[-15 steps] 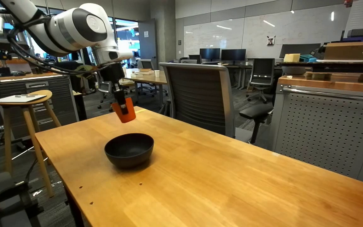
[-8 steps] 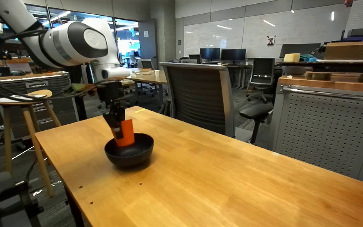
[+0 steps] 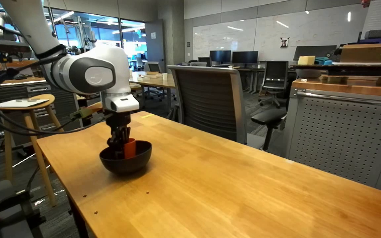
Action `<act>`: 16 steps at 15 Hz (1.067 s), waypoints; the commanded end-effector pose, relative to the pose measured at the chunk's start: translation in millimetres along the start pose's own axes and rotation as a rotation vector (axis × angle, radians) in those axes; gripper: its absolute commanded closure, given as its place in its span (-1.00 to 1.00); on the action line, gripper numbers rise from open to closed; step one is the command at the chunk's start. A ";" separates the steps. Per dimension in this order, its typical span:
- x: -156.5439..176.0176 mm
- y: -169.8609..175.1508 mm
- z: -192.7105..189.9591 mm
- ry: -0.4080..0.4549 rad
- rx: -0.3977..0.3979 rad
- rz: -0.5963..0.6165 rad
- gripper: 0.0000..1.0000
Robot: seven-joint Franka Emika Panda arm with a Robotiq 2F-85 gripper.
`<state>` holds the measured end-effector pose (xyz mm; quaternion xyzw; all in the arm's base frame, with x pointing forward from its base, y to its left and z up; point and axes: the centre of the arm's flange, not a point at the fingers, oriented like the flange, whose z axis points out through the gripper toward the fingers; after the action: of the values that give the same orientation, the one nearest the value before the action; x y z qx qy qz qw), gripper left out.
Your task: Put the cup in the bowl
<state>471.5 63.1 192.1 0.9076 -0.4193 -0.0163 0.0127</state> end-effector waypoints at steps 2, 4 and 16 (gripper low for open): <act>-23.6 -40.4 -9.8 -0.064 0.057 -0.181 0.08; -43.1 -59.8 -32.4 -0.057 0.091 -0.274 -0.25; -132.1 -72.4 -227.3 -0.029 0.224 -0.719 -1.00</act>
<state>479.8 205.1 353.7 0.9873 -0.1400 0.0229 -0.0721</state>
